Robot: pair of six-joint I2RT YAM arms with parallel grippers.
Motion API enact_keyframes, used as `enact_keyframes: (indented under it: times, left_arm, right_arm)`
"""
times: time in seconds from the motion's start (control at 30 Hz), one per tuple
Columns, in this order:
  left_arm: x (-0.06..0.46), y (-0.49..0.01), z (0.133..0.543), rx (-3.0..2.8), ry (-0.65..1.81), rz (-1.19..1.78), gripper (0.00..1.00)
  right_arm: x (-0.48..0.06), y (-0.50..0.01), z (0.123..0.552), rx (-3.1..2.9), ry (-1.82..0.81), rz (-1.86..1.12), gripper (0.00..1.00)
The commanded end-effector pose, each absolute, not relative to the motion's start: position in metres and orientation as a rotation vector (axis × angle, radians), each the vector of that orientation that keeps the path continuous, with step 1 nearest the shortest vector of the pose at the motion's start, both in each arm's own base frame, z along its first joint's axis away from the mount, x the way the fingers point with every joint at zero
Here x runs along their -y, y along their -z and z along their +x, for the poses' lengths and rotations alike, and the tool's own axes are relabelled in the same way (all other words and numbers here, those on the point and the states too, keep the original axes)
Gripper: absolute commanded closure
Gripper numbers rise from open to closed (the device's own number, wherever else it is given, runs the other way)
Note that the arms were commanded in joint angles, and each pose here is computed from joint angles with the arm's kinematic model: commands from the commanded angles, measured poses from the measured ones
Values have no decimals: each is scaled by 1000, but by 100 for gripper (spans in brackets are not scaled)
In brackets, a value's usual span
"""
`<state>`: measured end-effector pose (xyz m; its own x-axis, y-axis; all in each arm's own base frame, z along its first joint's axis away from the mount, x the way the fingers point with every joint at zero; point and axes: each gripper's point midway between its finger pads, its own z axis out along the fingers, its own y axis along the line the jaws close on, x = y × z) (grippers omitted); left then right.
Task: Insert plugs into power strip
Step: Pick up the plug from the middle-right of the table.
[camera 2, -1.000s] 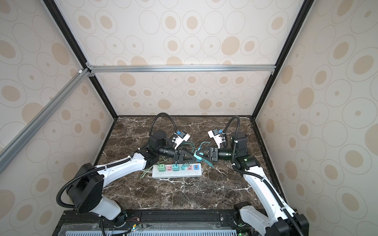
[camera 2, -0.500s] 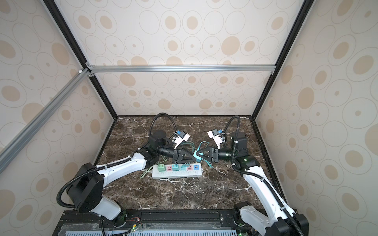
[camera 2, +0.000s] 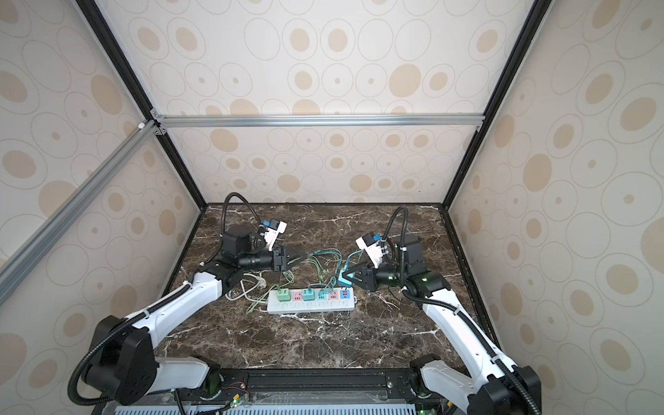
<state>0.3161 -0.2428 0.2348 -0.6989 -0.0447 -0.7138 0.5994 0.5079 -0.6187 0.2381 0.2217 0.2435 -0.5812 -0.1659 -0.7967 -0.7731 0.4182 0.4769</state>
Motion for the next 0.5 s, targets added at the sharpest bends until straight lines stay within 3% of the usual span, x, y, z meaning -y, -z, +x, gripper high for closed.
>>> enact_keyframes:
  times: [0.0, 0.07, 0.3, 0.47]
  left_arm:
    - [185, -208, 337, -2240, 775, 266, 40]
    - [161, -194, 337, -2286, 653, 184, 36]
    - [136, -136, 309, -2419, 633, 60, 33]
    - [113, -109, 296, -2488, 576, -56, 36]
  right_arm:
    - [-226, -230, 252, -1886, -955, -929, 100]
    - [-229, -225, 258, -1830, -936, -937, 100]
    - [-234, -193, 264, -1736, -793, -1092, 100]
    - [-245, -179, 258, -1722, -856, -1157, 100]
